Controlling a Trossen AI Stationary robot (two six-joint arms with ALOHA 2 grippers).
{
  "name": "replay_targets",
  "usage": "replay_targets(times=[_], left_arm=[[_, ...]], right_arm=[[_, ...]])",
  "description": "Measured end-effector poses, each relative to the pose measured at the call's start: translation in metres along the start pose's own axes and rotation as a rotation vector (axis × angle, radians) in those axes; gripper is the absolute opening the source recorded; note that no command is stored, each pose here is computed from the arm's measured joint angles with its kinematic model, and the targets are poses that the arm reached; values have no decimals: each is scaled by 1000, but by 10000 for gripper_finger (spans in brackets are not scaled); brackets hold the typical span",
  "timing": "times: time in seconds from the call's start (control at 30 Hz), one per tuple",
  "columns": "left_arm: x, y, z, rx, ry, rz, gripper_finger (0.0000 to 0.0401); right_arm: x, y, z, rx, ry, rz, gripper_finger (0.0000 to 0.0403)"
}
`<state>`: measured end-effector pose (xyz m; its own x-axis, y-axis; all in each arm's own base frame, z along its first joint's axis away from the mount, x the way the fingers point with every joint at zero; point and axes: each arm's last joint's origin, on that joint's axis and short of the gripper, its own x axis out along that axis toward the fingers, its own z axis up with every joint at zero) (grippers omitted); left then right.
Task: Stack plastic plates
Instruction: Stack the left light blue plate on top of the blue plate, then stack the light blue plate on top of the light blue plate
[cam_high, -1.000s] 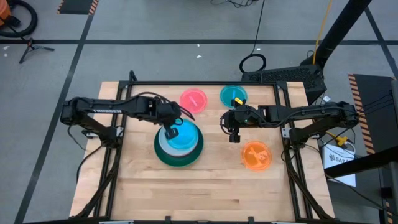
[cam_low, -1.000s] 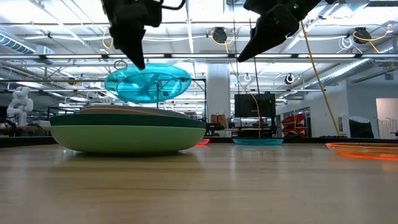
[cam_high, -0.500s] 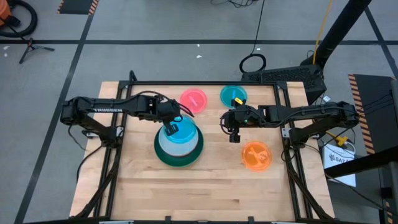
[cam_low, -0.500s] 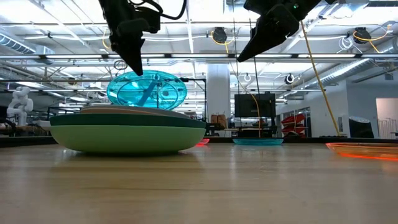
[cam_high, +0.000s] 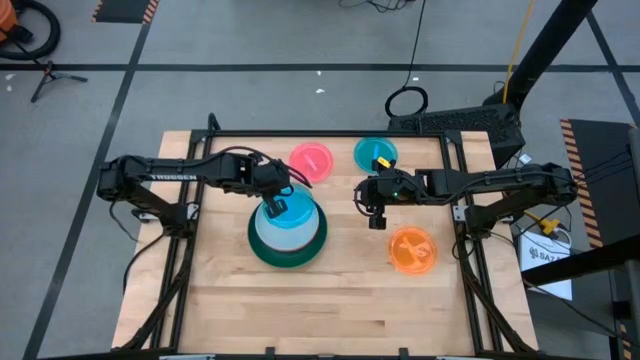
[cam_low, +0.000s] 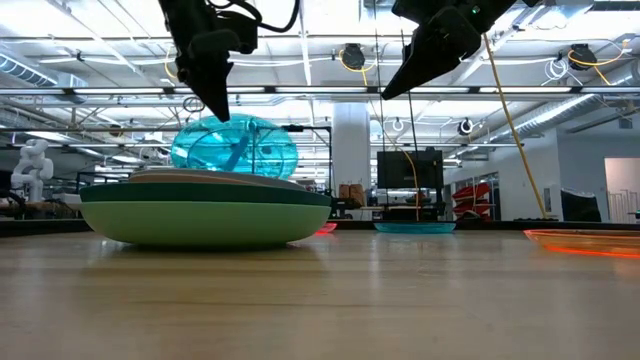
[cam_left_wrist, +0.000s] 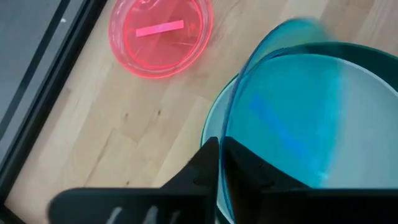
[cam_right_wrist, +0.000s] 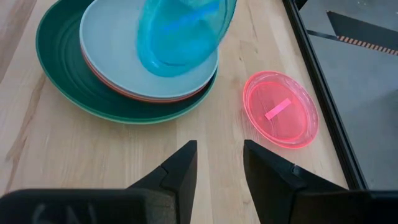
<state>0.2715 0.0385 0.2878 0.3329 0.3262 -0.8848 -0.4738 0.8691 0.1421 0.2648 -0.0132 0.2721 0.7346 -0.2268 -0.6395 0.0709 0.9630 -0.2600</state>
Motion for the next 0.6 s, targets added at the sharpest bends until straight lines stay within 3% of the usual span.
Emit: replay_targets(times=[0.3,0.6], left_arm=[[0,1,0,9,1,16,105],[-2,-4,-2,105,-20,66,113]], right_arm=[[0,0,0,0,0,0,122],[0,0,0,25,0,0,122]])
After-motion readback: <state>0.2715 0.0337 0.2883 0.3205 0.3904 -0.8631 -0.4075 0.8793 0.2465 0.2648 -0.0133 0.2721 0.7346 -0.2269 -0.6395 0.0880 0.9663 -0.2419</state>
